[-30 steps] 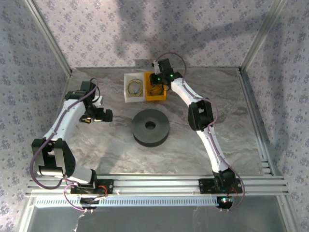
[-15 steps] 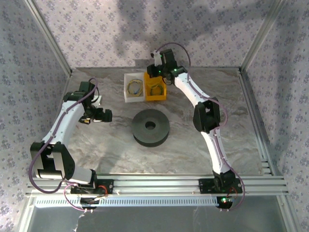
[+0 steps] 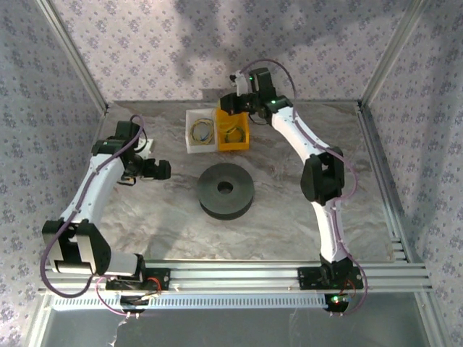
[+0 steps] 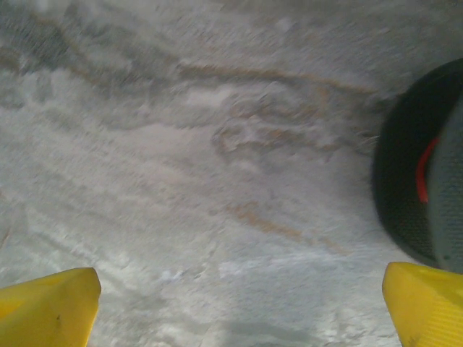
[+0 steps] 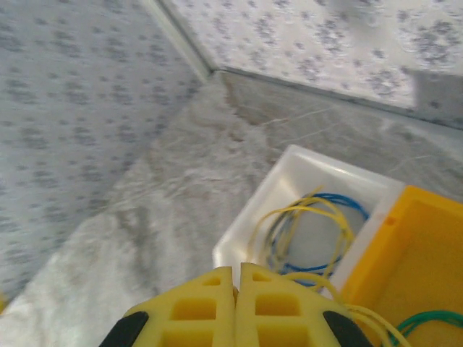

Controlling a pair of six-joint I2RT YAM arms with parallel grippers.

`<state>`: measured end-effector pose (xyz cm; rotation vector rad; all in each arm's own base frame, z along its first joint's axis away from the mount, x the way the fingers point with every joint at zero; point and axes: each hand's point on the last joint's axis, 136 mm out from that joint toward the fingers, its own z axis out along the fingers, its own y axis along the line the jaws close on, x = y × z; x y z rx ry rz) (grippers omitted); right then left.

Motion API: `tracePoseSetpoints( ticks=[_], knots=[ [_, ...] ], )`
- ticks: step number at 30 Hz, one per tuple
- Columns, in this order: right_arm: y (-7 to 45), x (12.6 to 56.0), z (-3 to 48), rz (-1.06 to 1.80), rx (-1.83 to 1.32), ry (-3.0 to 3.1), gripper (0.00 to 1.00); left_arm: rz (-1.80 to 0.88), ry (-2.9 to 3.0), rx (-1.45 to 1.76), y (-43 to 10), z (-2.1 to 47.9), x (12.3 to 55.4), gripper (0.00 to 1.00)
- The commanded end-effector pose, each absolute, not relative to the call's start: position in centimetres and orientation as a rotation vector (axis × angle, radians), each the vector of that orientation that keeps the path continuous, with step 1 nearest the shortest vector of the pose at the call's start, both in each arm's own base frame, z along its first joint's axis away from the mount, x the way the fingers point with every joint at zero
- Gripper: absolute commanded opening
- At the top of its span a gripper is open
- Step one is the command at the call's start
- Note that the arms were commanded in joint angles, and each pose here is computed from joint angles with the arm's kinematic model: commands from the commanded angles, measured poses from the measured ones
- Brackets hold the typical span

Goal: Wrap the cables

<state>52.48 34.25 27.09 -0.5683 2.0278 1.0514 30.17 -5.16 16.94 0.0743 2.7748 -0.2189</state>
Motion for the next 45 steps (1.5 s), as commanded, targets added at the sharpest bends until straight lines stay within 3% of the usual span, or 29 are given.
tracePoseSetpoints(
  ticks=[1,10,18,27,45],
  knots=[
    [33.7,48.0,34.6,1.295,-0.652,1.871,0.00,-0.450,2.563,0.172,-8.3,21.5,31.9,1.00],
    [30.6,43.6,40.0,1.604,-0.488,1.752,0.00,-0.849,2.146,0.314,-14.0,29.4,33.1,0.98],
    [31.1,41.5,42.7,1.762,-0.406,1.637,0.00,-1.054,1.943,0.442,-18.8,32.0,32.1,0.89],
    [32.8,39.3,44.8,1.854,-0.432,1.553,0.00,-1.140,1.823,0.463,-20.1,33.1,32.0,0.72],
    [34.0,37.1,46.0,1.895,-0.474,1.495,0.00,-1.145,1.729,0.504,-20.2,35.0,31.3,0.59]
  ],
)
